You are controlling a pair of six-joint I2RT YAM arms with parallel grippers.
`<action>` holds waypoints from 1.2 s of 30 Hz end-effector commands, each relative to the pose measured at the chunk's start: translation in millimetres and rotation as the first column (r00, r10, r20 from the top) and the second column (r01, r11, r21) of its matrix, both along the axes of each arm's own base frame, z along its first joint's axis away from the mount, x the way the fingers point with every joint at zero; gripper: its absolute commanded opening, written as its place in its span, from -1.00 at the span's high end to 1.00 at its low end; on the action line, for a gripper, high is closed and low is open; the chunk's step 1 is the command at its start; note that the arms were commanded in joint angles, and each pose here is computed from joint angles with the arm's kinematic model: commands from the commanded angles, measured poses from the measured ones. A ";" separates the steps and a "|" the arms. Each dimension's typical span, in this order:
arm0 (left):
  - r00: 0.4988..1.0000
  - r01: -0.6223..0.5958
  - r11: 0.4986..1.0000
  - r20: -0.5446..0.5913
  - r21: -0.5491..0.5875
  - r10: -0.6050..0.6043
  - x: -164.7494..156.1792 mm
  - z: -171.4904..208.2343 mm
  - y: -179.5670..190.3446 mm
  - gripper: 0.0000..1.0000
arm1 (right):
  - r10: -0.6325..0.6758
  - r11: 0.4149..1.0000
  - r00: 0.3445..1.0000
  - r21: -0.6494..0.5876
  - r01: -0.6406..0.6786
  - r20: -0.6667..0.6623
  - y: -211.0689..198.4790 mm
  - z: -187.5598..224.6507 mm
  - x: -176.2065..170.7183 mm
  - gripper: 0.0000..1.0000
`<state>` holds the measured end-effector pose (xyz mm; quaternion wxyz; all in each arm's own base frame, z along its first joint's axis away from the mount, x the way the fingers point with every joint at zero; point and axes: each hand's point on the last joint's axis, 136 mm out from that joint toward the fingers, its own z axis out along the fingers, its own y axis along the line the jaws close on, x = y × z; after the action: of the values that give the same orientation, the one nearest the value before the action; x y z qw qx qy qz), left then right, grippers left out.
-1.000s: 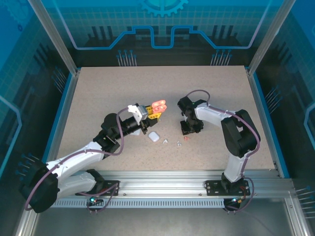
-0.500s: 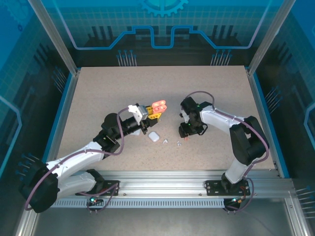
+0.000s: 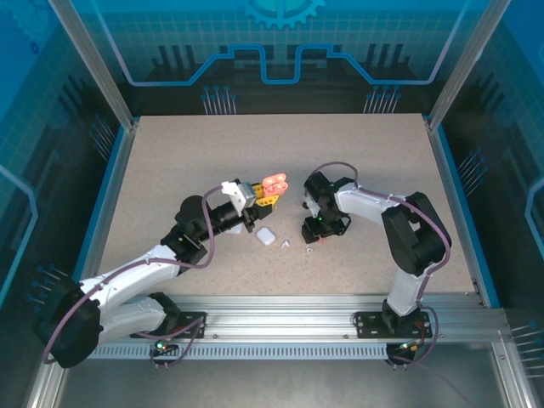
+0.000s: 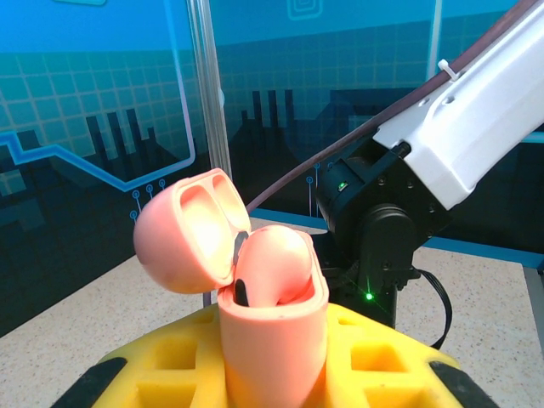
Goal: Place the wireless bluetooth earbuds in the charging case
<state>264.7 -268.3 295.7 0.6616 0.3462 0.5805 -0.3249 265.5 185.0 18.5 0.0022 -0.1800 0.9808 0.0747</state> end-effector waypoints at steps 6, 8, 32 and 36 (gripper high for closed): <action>0.999 -0.008 1.000 0.050 -0.013 0.008 0.5 14.7 1.3 0.75 | -0.031 0.999 0.997 -0.024 0.029 -0.075 -2.2 0.4 -27.9 -0.15; 0.999 -0.008 1.000 0.050 -0.012 0.009 0.7 14.6 1.6 0.75 | -0.034 0.999 0.996 -0.017 0.033 -0.083 -0.4 1.7 -31.6 -0.14; 0.999 -0.011 1.000 0.051 -0.011 0.011 1.4 15.1 1.5 0.75 | -0.135 0.990 0.991 -0.037 0.135 0.000 -2.8 17.6 -12.0 0.08; 0.999 -0.011 1.000 0.053 -0.010 0.012 1.1 15.0 1.9 0.76 | -0.121 0.990 0.993 -0.069 0.120 -0.010 -1.1 9.4 -11.6 0.11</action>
<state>264.7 -268.3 295.7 0.6617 0.3464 0.5803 -0.3246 255.7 185.2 33.9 0.0087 -0.1226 0.9905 0.0615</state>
